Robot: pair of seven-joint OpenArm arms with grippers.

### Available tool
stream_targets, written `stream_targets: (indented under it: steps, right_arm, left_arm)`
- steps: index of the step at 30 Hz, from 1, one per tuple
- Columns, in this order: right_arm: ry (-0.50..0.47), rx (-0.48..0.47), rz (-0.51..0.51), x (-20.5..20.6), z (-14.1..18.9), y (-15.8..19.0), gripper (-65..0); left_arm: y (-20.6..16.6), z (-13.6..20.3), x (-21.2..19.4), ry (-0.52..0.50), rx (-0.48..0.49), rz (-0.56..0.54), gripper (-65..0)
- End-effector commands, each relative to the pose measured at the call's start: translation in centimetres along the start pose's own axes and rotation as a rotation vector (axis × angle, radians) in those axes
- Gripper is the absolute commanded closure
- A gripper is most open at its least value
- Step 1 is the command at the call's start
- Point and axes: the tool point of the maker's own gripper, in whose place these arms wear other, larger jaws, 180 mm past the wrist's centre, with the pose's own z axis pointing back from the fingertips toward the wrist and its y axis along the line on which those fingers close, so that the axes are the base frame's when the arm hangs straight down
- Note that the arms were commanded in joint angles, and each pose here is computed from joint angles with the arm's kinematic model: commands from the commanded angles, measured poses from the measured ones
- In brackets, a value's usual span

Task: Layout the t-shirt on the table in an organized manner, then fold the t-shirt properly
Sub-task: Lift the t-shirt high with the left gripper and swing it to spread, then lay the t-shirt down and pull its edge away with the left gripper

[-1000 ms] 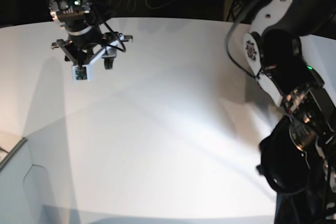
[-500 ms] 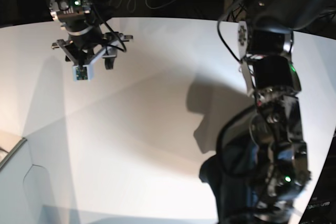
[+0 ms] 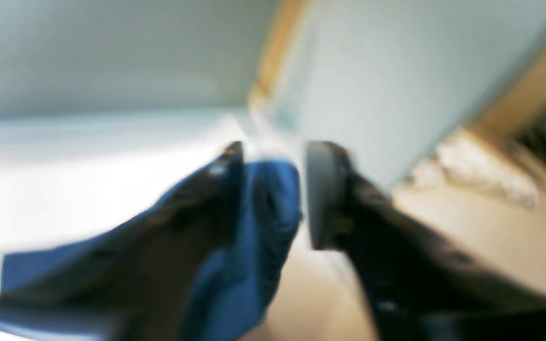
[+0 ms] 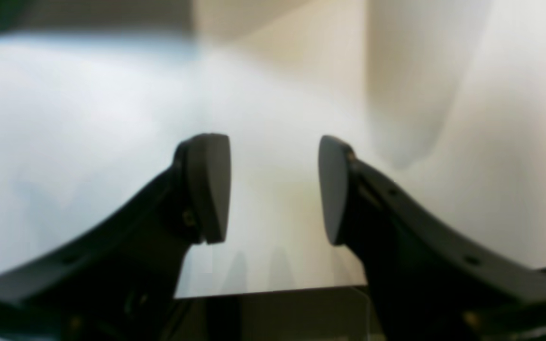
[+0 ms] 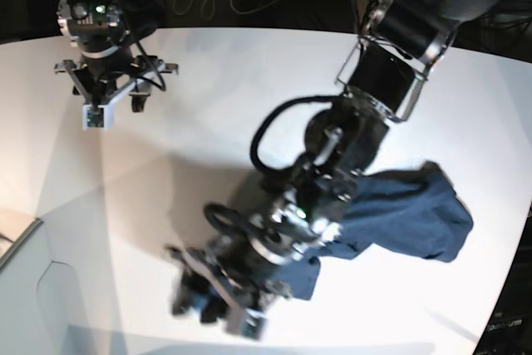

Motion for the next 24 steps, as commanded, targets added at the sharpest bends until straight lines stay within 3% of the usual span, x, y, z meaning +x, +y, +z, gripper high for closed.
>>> stream_targets:
  steps: [1, 5, 7, 10, 13, 17, 20, 24]
  right_arm:
    - [-0.041, 0.002, 0.001, 1.0, 0.3, 0.0, -30.2]
    - [-0.042, 0.003, 0.002, 1.1, 0.2, 0.1, -30.2]
    - [-0.044, 0.005, 0.002, 1.2, 0.2, 0.2, -30.2]
    - [-0.048, 0.008, 0.002, 1.4, 0.2, 0.3, -30.2]
    - [-0.050, 0.008, 0.002, 1.4, 0.2, 0.3, -30.2]
    - [-0.051, 0.012, -0.001, 1.5, 0.1, 0.4, -30.2]
    - [-0.053, 0.014, -0.002, 1.5, 0.1, 0.5, -30.2]
    - [-0.062, 0.033, -0.017, 1.9, 0.1, 1.4, -30.2]
  left_arm:
    - [-1.5, -0.5, 1.1, -0.038, -0.040, -0.011, -31.1]
    - [-3.5, 0.1, -3.2, 0.050, -0.076, -0.007, -44.9]
    - [-3.6, 1.0, -4.1, 0.061, -0.074, 0.007, -47.6]
    - [-0.9, 2.7, -3.7, 0.045, -0.023, -0.005, -48.2]
    - [4.5, 5.0, -3.0, 0.018, 0.104, 0.017, -48.4]
    - [14.3, 9.5, -1.8, -0.023, 0.346, 0.052, -48.5]
    - [20.7, 13.5, -3.1, -0.006, 0.517, 0.094, -48.4]
    - [25.9, 17.6, -5.9, 0.033, 0.679, 0.161, -48.4]
